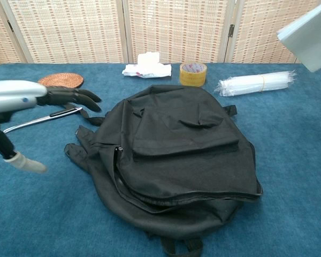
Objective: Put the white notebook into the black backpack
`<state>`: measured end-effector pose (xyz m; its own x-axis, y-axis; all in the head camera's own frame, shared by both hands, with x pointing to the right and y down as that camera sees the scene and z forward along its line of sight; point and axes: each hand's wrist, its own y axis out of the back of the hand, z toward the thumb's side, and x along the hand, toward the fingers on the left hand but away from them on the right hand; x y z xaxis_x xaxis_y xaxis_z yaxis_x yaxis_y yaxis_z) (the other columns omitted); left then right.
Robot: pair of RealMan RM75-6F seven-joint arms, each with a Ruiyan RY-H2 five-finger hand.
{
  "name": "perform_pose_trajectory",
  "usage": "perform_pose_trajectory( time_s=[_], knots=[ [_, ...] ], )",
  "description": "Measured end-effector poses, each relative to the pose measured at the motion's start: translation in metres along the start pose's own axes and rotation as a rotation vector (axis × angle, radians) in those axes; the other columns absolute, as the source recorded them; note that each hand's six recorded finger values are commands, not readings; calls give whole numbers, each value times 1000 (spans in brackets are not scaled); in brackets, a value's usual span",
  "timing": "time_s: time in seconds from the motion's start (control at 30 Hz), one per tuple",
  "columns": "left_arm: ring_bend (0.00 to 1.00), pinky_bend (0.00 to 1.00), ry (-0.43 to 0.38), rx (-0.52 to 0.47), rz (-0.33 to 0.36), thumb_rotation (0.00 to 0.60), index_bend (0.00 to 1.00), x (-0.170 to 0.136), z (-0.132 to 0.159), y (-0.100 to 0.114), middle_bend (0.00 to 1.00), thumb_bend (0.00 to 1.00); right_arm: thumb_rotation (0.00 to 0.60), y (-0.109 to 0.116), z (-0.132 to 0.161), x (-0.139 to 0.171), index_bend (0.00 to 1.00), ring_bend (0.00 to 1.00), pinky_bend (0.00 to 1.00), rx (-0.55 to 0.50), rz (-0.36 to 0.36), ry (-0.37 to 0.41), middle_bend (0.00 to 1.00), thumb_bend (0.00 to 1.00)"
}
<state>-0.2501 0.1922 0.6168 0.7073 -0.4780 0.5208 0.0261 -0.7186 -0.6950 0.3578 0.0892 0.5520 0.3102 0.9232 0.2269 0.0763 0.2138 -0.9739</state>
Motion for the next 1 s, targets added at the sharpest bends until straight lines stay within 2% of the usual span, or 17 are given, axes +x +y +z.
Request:
perform_pose_trajectory(
  time_s=[0.2, 0.37, 0.77, 1.0],
  knots=[
    [65, 0, -106, -49, -45, 600, 194, 38, 34, -8, 71, 201, 600, 0, 0, -5, 912, 527, 420, 17, 18, 3, 562, 510],
    [66, 0, -160, -46, -86, 600, 201, 65, 53, -17, 71, 201, 600, -2, 2, -6, 912, 528, 420, 22, 31, 8, 562, 511],
    [68, 0, -143, -78, -149, 600, 235, 106, 60, -39, 79, 199, 600, -9, 0, -4, 911, 527, 420, 32, 54, 3, 562, 510],
    [70, 0, -116, -104, -162, 600, 248, 125, 60, -50, 89, 200, 600, -12, -2, -3, 911, 528, 420, 31, 60, -4, 562, 510]
  ],
)
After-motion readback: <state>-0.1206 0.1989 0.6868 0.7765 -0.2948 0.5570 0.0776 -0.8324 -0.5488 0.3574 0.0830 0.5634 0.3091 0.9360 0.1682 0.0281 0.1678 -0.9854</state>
